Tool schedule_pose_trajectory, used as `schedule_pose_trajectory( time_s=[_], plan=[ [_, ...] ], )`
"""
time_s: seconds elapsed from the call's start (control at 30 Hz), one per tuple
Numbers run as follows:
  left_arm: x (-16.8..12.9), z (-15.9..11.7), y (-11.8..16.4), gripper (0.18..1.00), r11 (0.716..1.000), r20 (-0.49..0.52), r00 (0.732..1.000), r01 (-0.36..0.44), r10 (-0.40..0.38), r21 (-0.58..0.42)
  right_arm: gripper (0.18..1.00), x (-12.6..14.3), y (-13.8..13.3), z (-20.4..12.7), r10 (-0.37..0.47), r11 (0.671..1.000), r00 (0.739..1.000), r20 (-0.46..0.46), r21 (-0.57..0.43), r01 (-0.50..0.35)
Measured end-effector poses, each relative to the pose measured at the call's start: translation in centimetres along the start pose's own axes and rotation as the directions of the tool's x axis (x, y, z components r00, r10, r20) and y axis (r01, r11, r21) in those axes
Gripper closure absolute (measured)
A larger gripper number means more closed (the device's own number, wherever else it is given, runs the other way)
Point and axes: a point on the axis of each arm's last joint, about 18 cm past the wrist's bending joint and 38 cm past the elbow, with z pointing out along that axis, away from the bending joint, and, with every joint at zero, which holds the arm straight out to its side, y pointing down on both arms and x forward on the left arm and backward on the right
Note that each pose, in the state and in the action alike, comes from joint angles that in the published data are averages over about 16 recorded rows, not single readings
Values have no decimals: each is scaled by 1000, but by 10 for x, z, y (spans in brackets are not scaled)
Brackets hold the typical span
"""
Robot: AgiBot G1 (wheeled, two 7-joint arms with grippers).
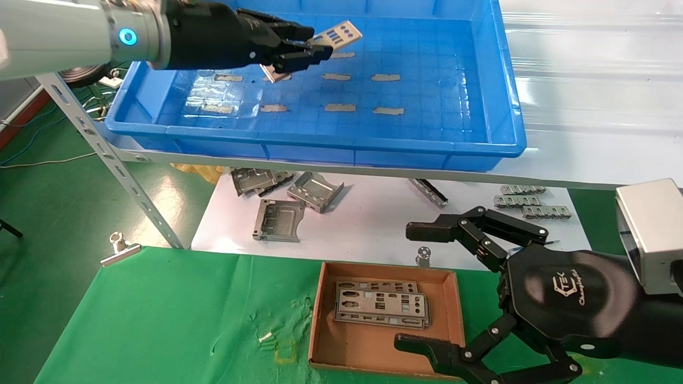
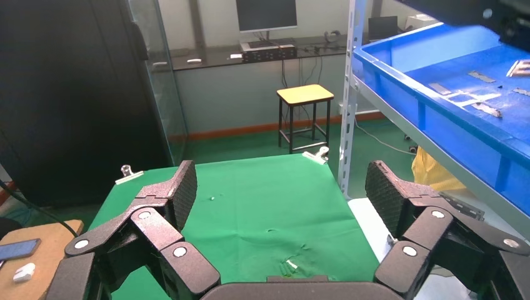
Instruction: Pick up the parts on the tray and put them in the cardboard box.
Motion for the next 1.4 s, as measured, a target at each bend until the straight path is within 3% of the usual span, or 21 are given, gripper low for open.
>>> schedule_pose_trajectory(
  time_s=[0.23,0.43,0.57,0.73,0.93,1.13,1.27,1.4],
  plan=[
    [2,-15,-12,738,999,-48,999,-17,19,42,178,0,0,0,0,1000,1000,0,0,0],
    [17,-32,-15,739,996,-163,985,-52,64,75,178,0,0,0,0,1000,1000,0,0,0],
    [32,-44,-12,739,990,-260,958,-97,121,103,178,0,0,0,0,1000,1000,0,0,0],
    [57,-55,1,739,977,-375,905,-161,203,139,178,0,0,0,0,1000,1000,0,0,0],
    [99,-53,36,740,965,-510,819,-213,263,155,178,0,0,0,0,1000,1000,0,0,0],
    [156,-29,93,740,974,-635,741,-199,220,106,178,0,0,0,0,1000,1000,0,0,0],
    [188,-8,130,740,981,-674,717,-182,176,63,178,0,0,0,0,1000,1000,0,0,0],
    [208,16,164,740,975,-671,718,-220,184,31,178,0,0,0,0,1000,1000,0,0,0]
  ],
)
